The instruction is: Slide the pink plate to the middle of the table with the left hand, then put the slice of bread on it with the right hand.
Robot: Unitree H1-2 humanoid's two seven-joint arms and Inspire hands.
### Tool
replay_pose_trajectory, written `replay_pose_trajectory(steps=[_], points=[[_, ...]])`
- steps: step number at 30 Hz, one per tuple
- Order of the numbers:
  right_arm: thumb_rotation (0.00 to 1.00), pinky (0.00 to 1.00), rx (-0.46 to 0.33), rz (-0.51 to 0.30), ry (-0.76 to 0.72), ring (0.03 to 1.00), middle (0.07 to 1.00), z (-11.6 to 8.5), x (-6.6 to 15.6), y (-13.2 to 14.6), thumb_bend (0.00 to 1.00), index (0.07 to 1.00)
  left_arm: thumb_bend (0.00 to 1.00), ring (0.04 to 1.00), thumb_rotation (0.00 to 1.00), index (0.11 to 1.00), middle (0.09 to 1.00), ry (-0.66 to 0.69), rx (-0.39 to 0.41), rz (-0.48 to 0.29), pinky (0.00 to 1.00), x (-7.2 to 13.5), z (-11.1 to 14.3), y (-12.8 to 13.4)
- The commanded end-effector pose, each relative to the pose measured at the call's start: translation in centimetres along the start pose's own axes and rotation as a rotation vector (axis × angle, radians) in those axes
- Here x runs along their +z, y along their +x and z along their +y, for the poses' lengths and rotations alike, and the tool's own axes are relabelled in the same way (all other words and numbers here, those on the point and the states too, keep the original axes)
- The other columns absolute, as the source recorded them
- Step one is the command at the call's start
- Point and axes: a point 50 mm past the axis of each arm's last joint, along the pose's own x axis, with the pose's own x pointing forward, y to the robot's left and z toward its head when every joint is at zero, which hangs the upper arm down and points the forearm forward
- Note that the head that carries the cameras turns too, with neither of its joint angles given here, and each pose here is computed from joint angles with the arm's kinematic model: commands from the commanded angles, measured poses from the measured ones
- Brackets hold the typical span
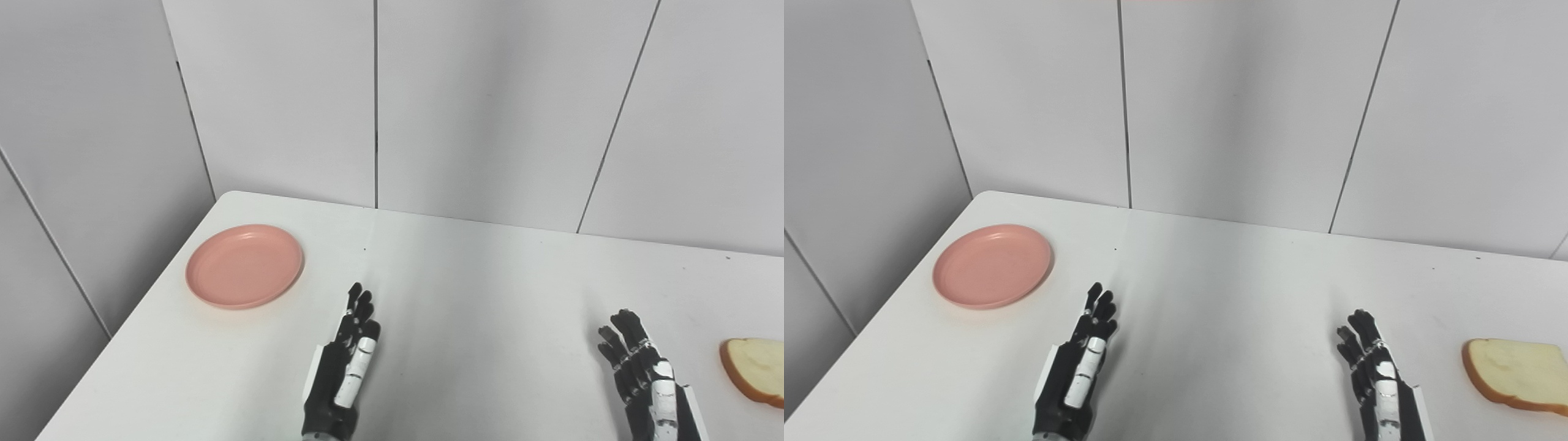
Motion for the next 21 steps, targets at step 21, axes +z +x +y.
replay_pose_trajectory(steps=[21], points=[[0.99, 0.93, -0.065, 0.183, 0.027, 0.900, 0.928, -1.8, -5.3, -4.0, 0.75, 0.910, 0.89, 0.867, 0.83, 0.788, 0.857, 0.058, 0.124, -0.364, 0.90, 12.8, 8.4, 9.7]])
